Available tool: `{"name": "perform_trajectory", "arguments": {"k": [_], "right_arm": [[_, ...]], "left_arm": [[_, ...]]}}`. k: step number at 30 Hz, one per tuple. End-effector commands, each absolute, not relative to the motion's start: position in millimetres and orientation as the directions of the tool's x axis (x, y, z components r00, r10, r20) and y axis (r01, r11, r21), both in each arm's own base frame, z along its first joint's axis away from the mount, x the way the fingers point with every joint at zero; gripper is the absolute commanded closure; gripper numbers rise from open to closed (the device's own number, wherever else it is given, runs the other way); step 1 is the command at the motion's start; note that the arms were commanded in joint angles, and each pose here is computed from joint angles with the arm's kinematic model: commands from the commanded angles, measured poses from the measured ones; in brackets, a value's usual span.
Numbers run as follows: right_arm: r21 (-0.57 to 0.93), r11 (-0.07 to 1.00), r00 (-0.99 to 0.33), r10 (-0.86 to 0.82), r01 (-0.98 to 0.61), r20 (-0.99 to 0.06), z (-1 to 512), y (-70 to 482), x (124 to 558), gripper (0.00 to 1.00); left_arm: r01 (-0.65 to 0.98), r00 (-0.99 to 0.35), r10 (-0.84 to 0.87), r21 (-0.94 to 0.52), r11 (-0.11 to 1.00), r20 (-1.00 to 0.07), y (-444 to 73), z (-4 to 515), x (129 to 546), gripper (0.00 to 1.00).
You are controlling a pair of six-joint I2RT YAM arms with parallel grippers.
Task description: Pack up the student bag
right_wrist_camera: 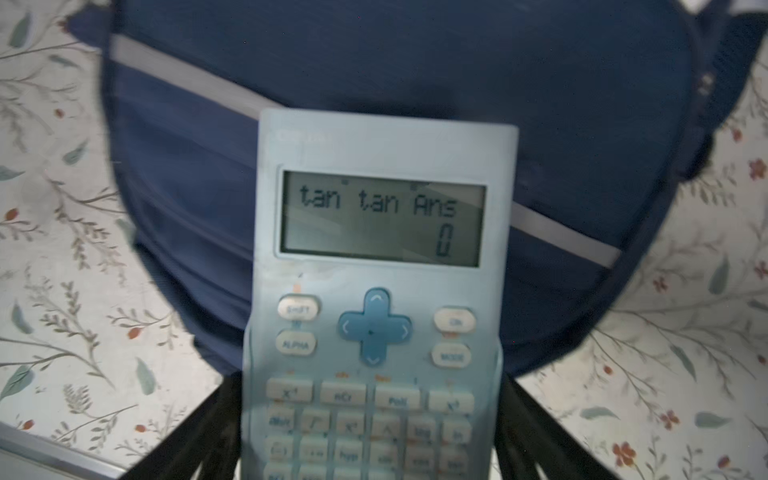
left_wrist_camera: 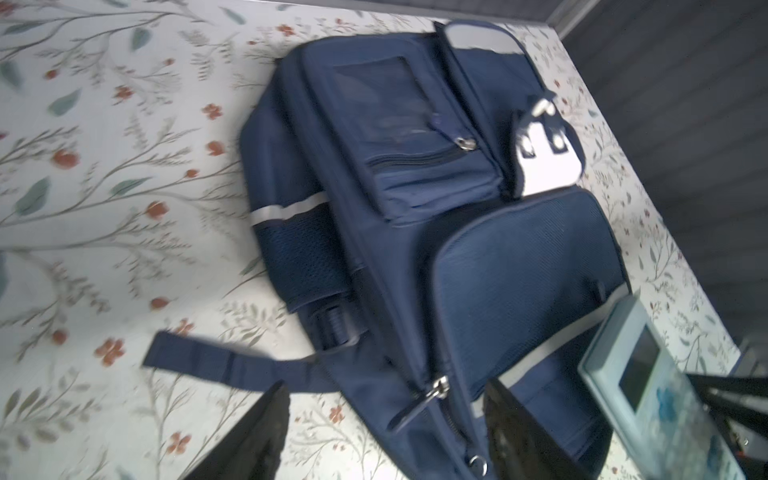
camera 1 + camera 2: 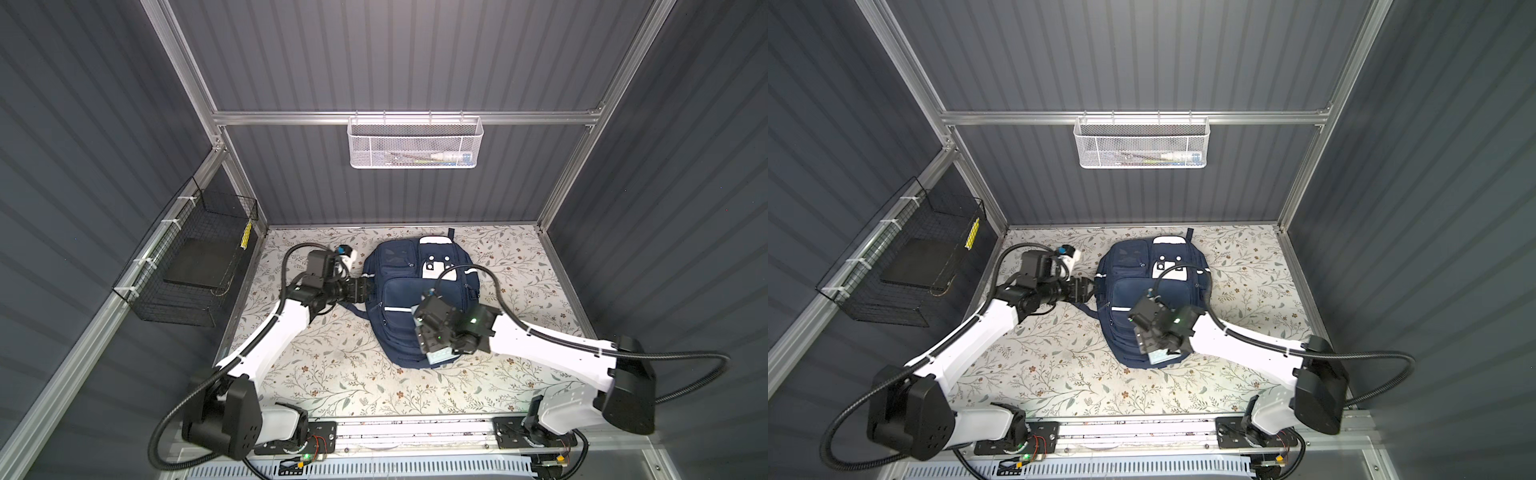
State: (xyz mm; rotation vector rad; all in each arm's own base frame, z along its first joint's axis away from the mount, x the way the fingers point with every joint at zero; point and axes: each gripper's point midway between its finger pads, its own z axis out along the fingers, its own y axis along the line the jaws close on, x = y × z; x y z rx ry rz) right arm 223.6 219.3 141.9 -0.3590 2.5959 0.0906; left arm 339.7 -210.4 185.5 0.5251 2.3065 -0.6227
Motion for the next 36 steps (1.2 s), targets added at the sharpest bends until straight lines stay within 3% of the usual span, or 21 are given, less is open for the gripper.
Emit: {"name": "perform_trajectory", "arguments": {"k": [1,4,8,14,18,25,27,28,29,30,33,36], "right_arm": [[0.044,0.985,-0.830,-0.117,-0.168,-0.545,154,181,228,0.24],[0.068,0.992,-0.836,-0.053,-0.107,-0.546,153,148,231,0.23],[0.088,0.995,-0.839,0.011,-0.044,-0.544,152,117,236,0.23],[0.145,0.989,-0.830,0.080,-0.001,-0.552,153,99,243,0.23],[0.160,0.987,-0.830,0.086,-0.004,-0.552,151,100,244,0.24],[0.193,0.981,-0.835,0.092,-0.017,-0.542,142,107,244,0.24],[0.202,0.979,-0.839,0.095,-0.018,-0.536,140,109,244,0.24],[0.208,0.978,-0.840,0.097,-0.019,-0.534,140,110,244,0.24],[0.213,0.977,-0.843,0.103,-0.014,-0.527,138,110,243,0.24],[0.216,0.976,-0.848,0.108,-0.008,-0.519,137,111,242,0.24],[0.230,0.973,-0.854,0.122,0.003,-0.505,137,111,239,0.23],[0.252,0.967,-0.852,0.149,0.021,-0.502,140,112,238,0.22]], "left_arm": [[0.687,-0.547,0.429,-0.092,0.721,-0.719,-240,187,331,0.26],[0.837,-0.354,0.584,0.031,0.546,-0.731,-279,191,308,0.27],[0.910,-0.086,0.800,0.281,0.306,-0.594,-312,173,280,0.27],[0.922,0.050,0.893,0.365,0.130,-0.447,-339,145,267,0.27],[0.928,0.058,0.911,0.360,0.102,-0.409,-347,125,267,0.26],[0.913,0.013,0.908,0.375,0.160,-0.419,-354,123,281,0.25],[0.906,-0.017,0.913,0.380,0.187,-0.408,-353,122,286,0.35],[0.904,-0.030,0.911,0.378,0.200,-0.411,-355,123,288,0.47],[0.899,-0.052,0.905,0.375,0.227,-0.421,-358,125,292,0.79],[0.886,-0.090,0.896,0.377,0.271,-0.434,-359,129,298,1.00],[0.876,-0.169,0.827,0.303,0.375,-0.536,-383,155,307,1.00],[0.884,-0.322,0.707,0.068,0.463,-0.629,-422,176,302,1.00]]}}
